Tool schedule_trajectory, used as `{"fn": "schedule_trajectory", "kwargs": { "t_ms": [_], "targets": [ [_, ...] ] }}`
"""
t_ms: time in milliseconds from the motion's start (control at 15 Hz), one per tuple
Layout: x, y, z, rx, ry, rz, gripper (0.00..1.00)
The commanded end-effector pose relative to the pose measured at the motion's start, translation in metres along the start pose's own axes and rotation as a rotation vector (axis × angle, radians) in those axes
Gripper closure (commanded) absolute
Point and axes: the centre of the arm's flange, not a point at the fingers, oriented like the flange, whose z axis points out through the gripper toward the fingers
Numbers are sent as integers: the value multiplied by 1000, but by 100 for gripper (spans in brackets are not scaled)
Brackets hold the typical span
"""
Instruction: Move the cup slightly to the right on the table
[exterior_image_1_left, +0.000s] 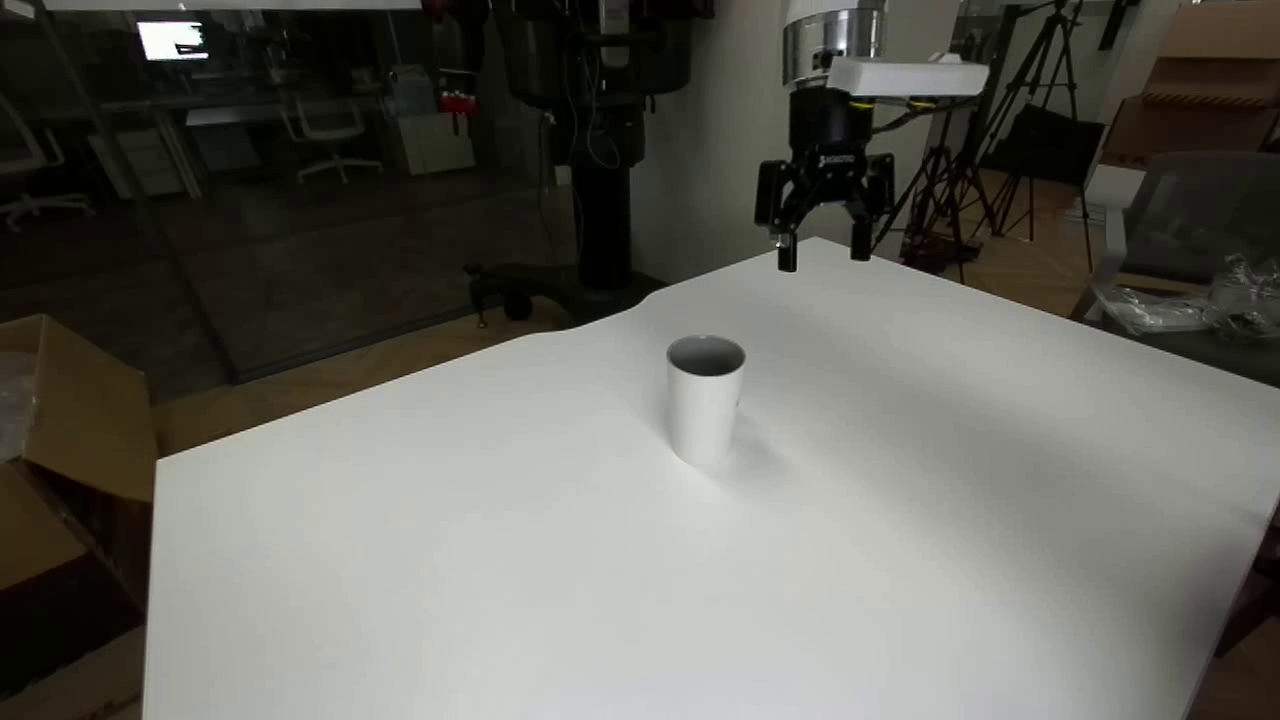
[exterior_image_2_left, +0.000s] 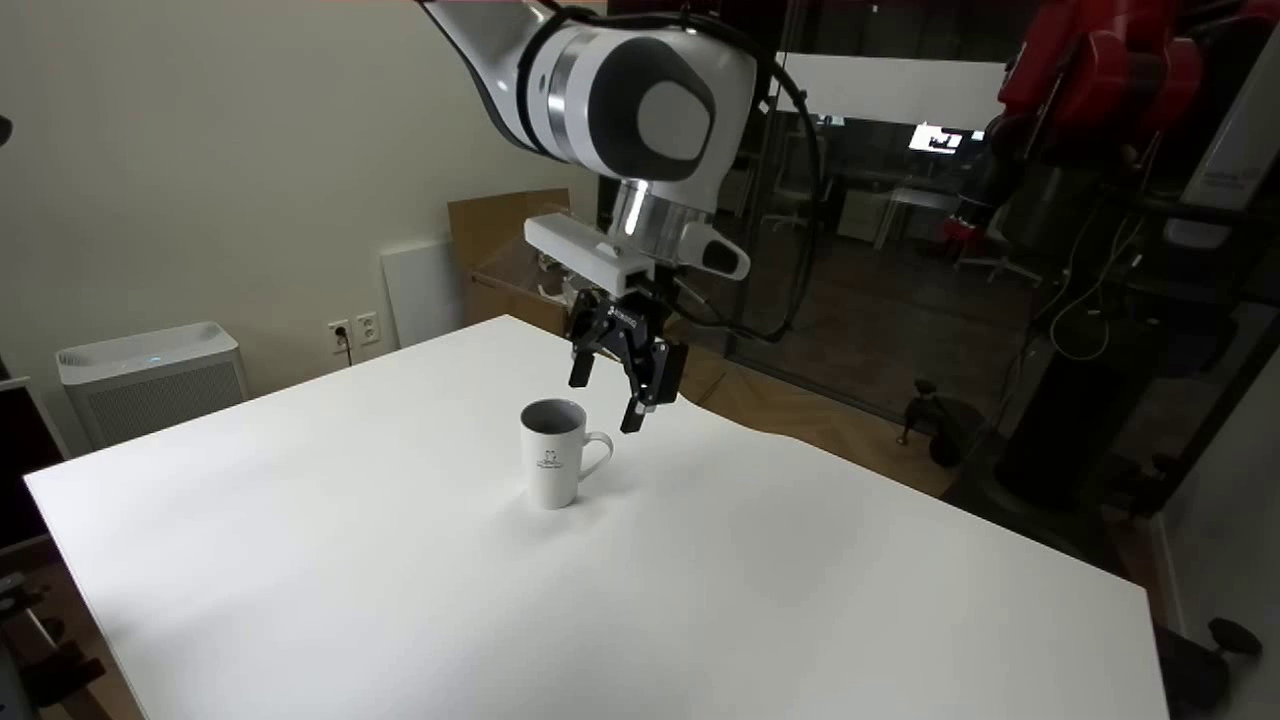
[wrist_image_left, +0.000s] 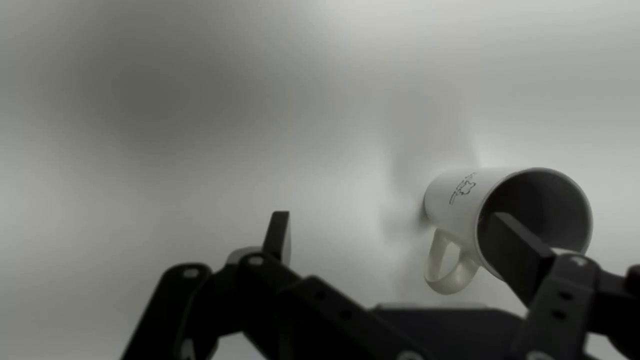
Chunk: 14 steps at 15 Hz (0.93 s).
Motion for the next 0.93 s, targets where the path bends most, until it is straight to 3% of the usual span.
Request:
{"fn": "schedule_trajectory", "kwargs": {
  "t_ms": [0, 67, 133, 400, 867],
  "targets": [
    [73, -50, -3, -70, -41, -15, 0],
    [78, -62, 1, -83, -38, -28, 0],
    [28, -35, 12, -46, -25, -35, 0],
    [33, -41, 21, -52, -34, -43, 0],
    [40, -96, 47, -256, 227, 36, 0]
  ]
}}
